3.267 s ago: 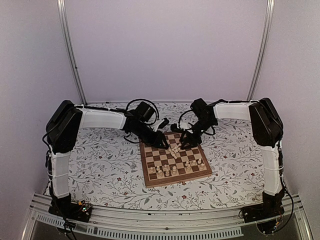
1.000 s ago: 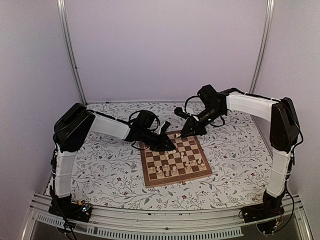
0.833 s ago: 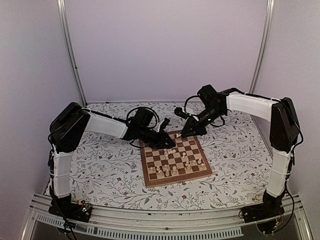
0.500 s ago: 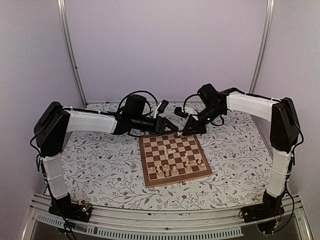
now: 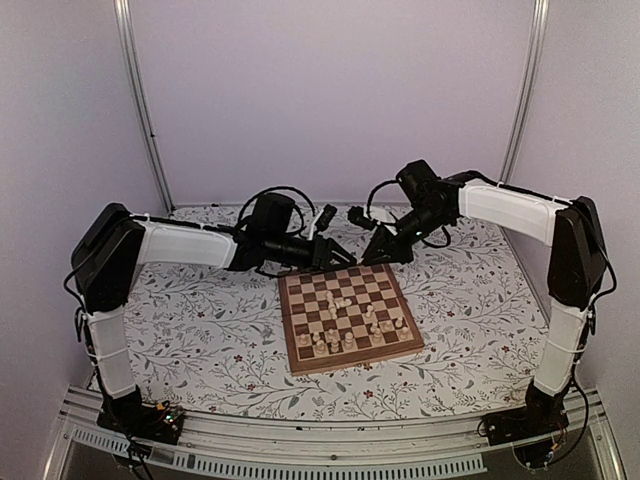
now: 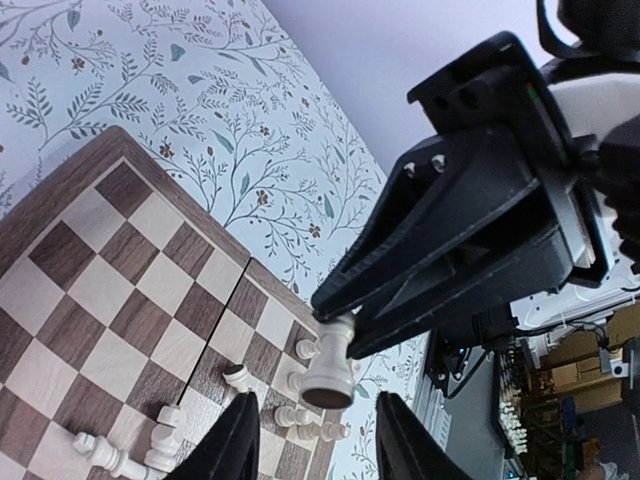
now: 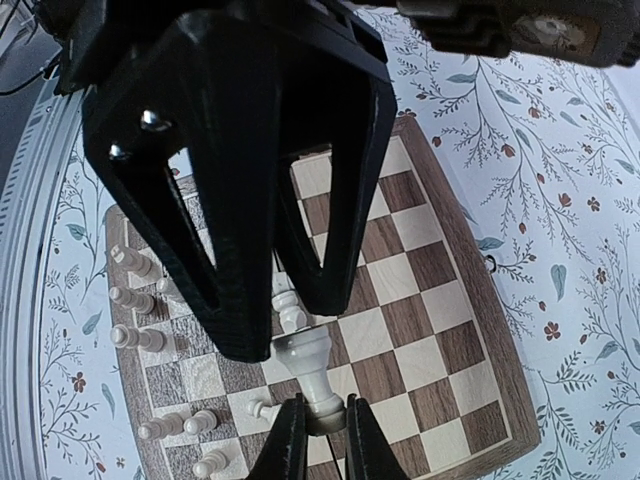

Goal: Set up the chess pieces on the board
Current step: Place the chess piece on the chessboard.

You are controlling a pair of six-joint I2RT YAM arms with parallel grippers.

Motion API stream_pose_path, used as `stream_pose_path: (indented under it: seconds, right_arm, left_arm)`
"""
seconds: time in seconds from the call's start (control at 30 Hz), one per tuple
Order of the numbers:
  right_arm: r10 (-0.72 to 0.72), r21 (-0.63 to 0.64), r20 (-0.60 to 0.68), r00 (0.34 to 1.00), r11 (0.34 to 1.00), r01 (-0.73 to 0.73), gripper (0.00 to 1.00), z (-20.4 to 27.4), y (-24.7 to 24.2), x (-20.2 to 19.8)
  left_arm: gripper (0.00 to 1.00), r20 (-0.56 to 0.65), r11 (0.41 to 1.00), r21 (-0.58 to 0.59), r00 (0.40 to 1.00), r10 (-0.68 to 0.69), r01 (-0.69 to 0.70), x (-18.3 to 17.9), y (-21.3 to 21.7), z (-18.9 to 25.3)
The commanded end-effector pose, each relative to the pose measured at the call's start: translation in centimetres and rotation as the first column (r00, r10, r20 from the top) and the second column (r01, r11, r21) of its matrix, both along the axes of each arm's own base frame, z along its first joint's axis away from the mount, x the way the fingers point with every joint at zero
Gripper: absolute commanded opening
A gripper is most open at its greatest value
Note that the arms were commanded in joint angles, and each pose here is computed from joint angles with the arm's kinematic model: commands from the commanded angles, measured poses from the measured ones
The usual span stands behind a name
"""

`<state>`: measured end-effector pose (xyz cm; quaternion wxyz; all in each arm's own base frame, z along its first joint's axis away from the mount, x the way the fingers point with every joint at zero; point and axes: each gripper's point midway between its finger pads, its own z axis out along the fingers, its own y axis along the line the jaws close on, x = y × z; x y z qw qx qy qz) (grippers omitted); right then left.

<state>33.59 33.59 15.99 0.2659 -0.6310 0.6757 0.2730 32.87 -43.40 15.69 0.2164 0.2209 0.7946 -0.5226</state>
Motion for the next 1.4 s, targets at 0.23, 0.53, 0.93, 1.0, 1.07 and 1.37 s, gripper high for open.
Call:
stream_pose_path:
  seconds: [0.23, 0.53, 0.93, 1.0, 1.07, 1.37]
  right_arm:
    - [0.023, 0.045, 0.042, 0.999, 0.999, -0.025, 0.1, 3.1, 1.4, -0.9]
    - [0.013, 0.073, 0.033, 0.999, 0.997, -0.015, 0.24, 4.0, 1.7, -0.9]
    - [0.039, 0.479, -0.569, 0.821, 0.827, 0.293, 0.52, 10.9, -2.2, 0.3]
    - [0.054, 0.467, -0.64, 0.767, 0.82, 0.332, 0.56, 10.6, -2.1, 0.0]
    - [0.075, 0.454, -0.691, 0.719, 0.819, 0.35, 0.58, 10.5, -2.0, -0.4]
    - [0.127, 0.444, -0.716, 0.687, 0.842, 0.307, 0.58, 9.9, 0.0, -2.5]
  left_arm:
    - [0.19, -0.027, 0.998, -0.044, 0.998, -0.051, 0.049, -0.9, -1.2, 0.0]
    - [0.04, 0.009, 0.992, -0.1, 0.997, -0.082, 0.082, -1.8, -1.1, 1.2]
    - [0.04, 0.263, 0.96, -0.28, 0.96, 0.098, -0.021, -1.6, 0.5, 7.6]
    - [0.04, 0.274, 0.956, -0.292, 0.955, 0.109, -0.026, -1.5, 0.4, 7.9]
    - [0.04, 0.276, 0.955, -0.295, 0.954, 0.114, -0.029, -1.3, 0.2, 7.9]
    - [0.04, 0.27, 0.949, -0.316, 0.959, 0.086, 0.004, -1.3, -0.8, 8.4]
